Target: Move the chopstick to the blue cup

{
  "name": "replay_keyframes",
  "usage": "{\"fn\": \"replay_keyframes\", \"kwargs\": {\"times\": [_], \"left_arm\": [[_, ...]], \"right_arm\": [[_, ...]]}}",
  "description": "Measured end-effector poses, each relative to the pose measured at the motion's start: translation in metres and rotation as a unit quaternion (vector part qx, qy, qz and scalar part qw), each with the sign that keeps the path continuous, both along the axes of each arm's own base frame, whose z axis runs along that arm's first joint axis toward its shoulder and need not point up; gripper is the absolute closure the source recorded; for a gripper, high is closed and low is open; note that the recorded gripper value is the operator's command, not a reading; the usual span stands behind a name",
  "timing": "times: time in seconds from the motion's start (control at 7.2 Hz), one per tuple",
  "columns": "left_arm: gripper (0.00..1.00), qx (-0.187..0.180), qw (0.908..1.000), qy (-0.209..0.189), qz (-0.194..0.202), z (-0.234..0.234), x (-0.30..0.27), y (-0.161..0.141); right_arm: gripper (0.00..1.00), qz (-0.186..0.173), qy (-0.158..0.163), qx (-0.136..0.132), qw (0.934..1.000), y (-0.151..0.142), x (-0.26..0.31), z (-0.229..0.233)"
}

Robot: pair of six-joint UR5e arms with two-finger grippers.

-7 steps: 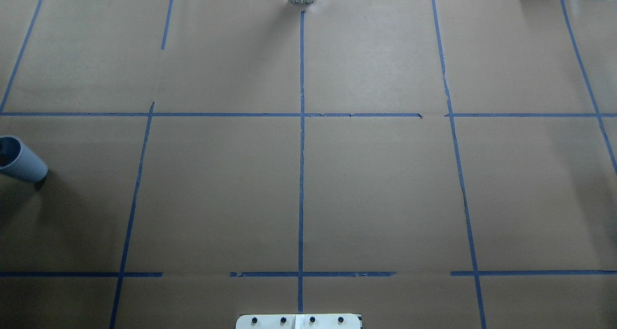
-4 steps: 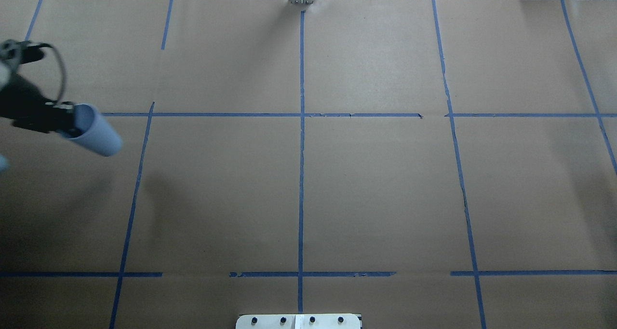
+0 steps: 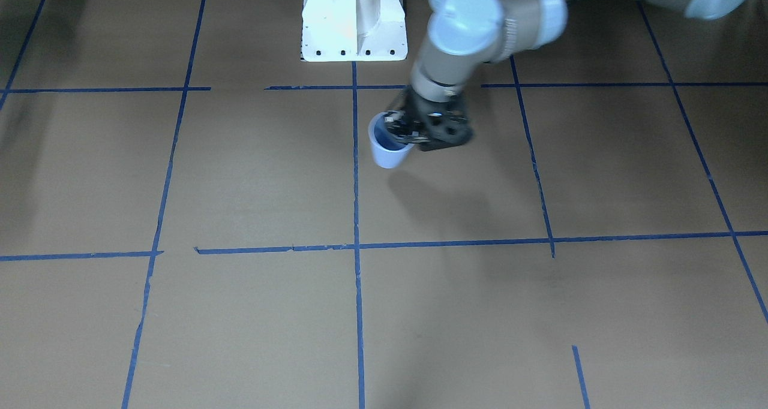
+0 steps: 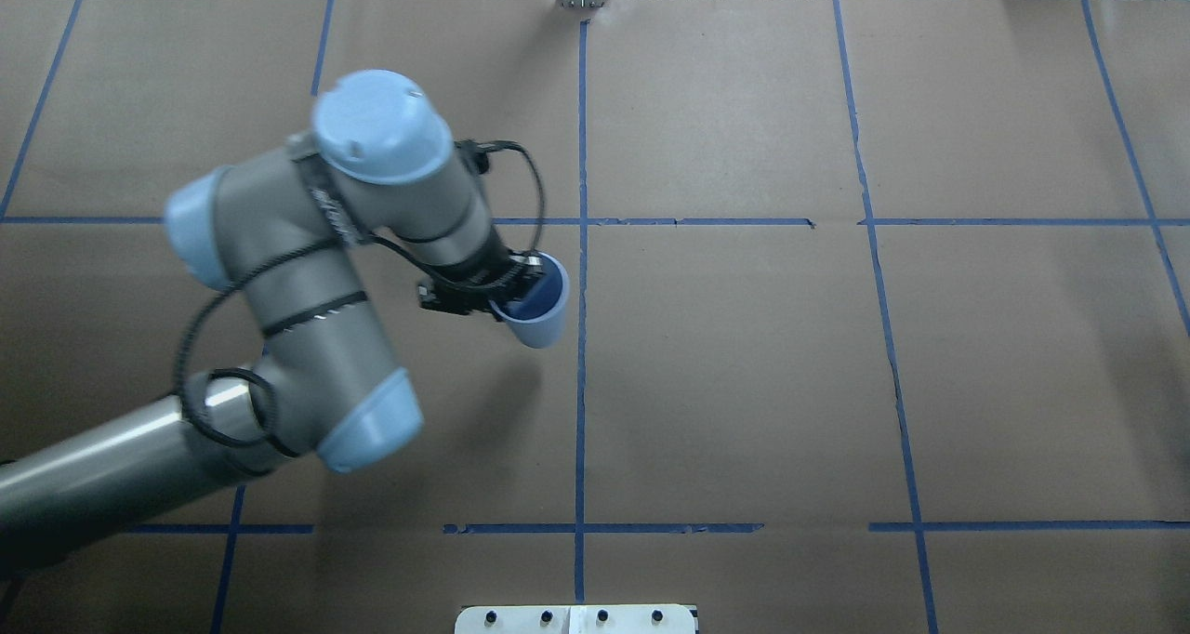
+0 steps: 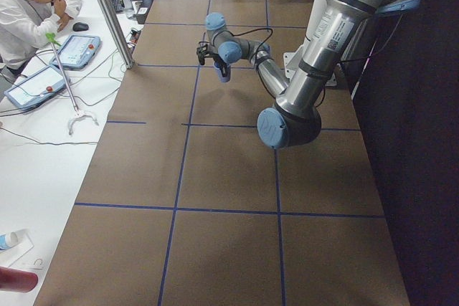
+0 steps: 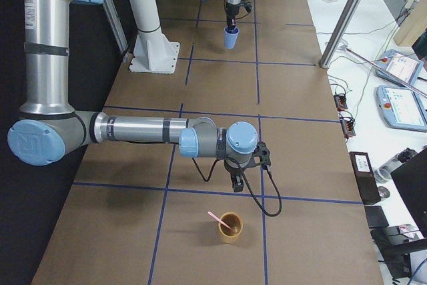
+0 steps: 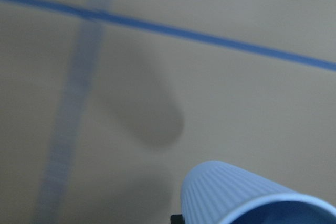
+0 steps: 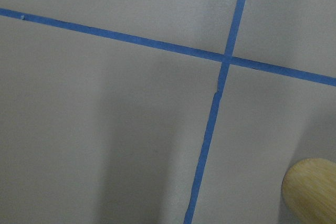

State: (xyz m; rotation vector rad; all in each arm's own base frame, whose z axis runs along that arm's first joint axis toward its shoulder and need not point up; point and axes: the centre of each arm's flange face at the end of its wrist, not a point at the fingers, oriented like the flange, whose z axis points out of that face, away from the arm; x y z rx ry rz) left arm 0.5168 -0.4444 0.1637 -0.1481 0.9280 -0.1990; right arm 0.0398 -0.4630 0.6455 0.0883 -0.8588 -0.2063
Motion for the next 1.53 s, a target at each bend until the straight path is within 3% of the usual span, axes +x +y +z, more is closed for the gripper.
{"fn": "replay_keyframes", "kwargs": {"times": [0.42, 0.69, 1.11, 1.25, 1.39, 1.53], "left_arm": [[1.0, 0.013, 0.9997, -0.016, -0.01, -0.027, 0.047, 0.001], [0.95, 0.038, 0.9989, -0.024, -0.011, -0.018, 0.07, 0.008], [0.92, 0.046, 0.9985, -0.026, -0.011, -0.004, 0.079, 0.01], [0.75, 0.046, 0.9985, -0.027, -0.011, -0.002, 0.078, 0.01], [0.33, 0.046, 0.9985, -0.028, -0.011, 0.001, 0.077, 0.01], [0.0, 0.045, 0.9985, -0.029, -0.011, 0.003, 0.077, 0.01]], "right_arm": [[0.0, 0.0, -0.005, 0.0, 1.0, 0.0, -0.001, -0.001], [0.0, -0.001, -0.006, 0.003, 1.0, 0.0, -0.001, -0.002], [0.0, -0.001, -0.007, 0.004, 1.0, -0.001, -0.002, -0.003], [0.0, -0.001, -0.008, 0.004, 1.0, -0.001, -0.002, -0.003], [0.0, -0.001, -0.008, 0.005, 0.9999, -0.001, -0.002, -0.004], [0.0, -0.001, -0.009, 0.006, 0.9999, -0.001, -0.002, -0.005]]}}
